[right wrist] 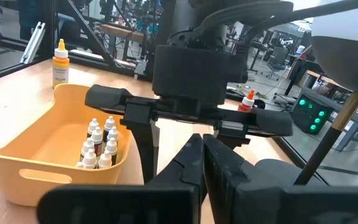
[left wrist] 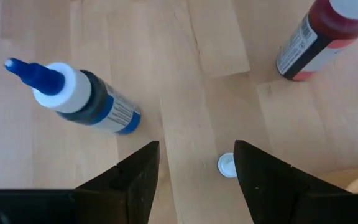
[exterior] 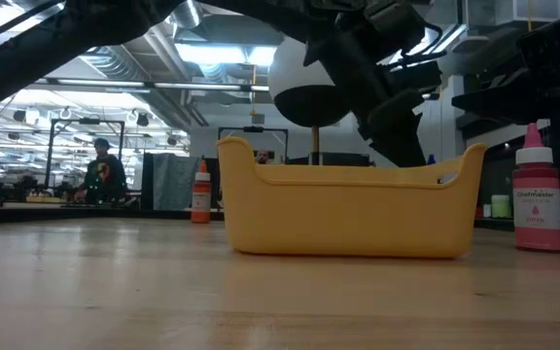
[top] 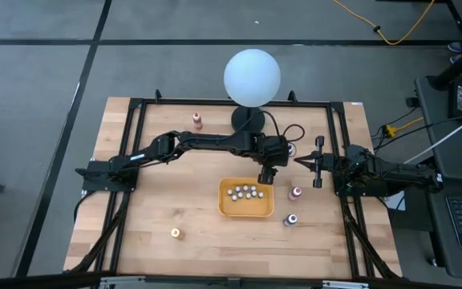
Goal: Pick & Place food coloring
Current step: Put the small green food coloring bottle into the yellow bin
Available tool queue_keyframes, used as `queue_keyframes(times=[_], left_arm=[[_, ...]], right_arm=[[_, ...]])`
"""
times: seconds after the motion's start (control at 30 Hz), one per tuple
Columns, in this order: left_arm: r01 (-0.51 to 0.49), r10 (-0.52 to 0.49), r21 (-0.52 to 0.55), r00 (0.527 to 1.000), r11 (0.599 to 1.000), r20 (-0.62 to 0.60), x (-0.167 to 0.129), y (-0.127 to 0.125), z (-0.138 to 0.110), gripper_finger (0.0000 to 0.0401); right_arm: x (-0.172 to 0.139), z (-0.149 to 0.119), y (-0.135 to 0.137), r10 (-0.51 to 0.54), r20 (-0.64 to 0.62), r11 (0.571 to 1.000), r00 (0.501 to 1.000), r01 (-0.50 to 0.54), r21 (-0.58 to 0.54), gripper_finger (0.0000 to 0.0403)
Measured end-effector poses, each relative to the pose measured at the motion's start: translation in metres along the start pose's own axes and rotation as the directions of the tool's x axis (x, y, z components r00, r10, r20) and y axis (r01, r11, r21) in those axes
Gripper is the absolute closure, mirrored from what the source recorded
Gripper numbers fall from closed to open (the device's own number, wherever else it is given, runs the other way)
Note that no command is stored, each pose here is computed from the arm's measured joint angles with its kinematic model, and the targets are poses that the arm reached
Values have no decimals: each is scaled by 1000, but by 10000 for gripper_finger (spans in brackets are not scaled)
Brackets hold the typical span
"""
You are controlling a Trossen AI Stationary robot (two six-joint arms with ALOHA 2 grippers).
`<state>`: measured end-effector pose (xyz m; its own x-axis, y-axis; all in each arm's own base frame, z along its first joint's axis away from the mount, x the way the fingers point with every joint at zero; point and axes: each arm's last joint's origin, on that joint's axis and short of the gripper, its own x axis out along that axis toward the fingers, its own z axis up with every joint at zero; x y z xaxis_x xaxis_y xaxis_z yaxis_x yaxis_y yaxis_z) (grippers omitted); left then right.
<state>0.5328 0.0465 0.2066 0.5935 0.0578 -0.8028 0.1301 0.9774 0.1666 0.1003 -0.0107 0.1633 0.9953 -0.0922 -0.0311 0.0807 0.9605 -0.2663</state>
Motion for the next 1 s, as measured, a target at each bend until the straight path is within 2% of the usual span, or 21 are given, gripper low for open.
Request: queue_keyframes(times=[0.13, 0.47, 1.0], left_arm=[[8, -8, 0, 1000, 1000, -13, 1, 0, -2, 200], [50, -51, -2, 997, 999, -52, 26, -6, -13, 201], [84, -84, -6, 994, 996, -70, 26, -7, -15, 227]], right_arm=[[0, 0, 0, 0, 0, 1000, 1000, 0, 0, 386], [0, 0, 0, 0, 0, 1000, 1000, 0, 0, 386], [0, 0, 0, -1, 0, 1000, 1000, 1, 0, 386]])
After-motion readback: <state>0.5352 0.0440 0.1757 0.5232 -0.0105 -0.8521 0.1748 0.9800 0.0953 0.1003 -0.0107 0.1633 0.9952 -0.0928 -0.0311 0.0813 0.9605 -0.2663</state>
